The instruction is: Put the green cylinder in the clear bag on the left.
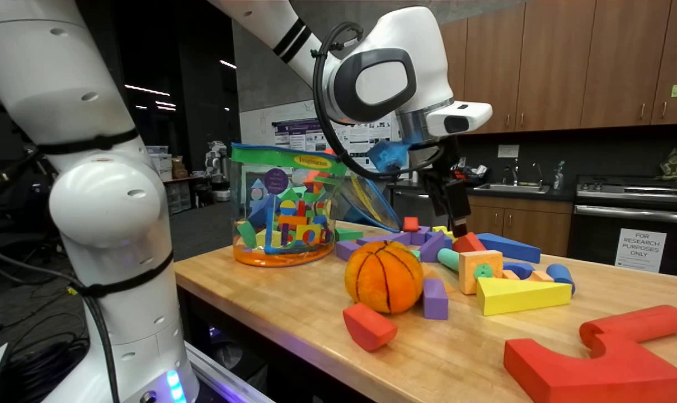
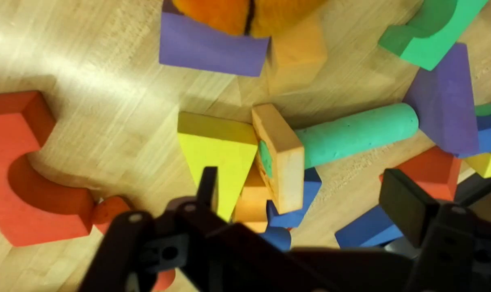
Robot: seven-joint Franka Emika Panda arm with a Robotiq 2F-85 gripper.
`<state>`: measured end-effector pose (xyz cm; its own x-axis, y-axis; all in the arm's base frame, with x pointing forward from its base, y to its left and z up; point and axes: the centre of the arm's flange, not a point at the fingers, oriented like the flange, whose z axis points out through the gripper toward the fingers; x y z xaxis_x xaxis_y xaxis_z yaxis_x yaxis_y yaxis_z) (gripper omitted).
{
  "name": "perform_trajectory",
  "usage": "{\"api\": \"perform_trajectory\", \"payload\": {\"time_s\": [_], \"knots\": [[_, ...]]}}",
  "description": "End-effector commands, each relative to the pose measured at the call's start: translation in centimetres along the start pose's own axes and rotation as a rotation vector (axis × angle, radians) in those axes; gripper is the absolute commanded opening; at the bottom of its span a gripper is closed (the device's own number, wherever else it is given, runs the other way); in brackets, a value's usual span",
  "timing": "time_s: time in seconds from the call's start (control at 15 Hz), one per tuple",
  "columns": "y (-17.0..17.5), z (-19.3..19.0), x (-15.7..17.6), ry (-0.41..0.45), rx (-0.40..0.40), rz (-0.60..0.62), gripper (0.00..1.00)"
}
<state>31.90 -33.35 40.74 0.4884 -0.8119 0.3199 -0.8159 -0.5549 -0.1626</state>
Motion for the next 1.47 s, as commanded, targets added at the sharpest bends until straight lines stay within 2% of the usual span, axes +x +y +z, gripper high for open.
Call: {"api": "perform_trajectory", "payload": {"time_s": [0.0,0.27,0.47,0.73,0.93,1.0,1.4], "knots": [[-3.3,-2.3,1.2,0.063,0.006,0.062,1.00],[-6.2,-2.6,2.1,0.084,0.005,0.083,1.00],[-7.3,-2.4,2.3,0.085,-0.028,0.087,1.00],[-7.6,-1.4,2.6,0.050,-0.070,0.081,1.00],[-8.0,-1.4,1.6,-0.034,-0.067,0.041,1.00],[-7.5,-0.7,1.5,0.005,-0.066,0.063,1.00],[-7.9,-0.7,1.2,-0.023,-0.071,0.047,1.00]]}}
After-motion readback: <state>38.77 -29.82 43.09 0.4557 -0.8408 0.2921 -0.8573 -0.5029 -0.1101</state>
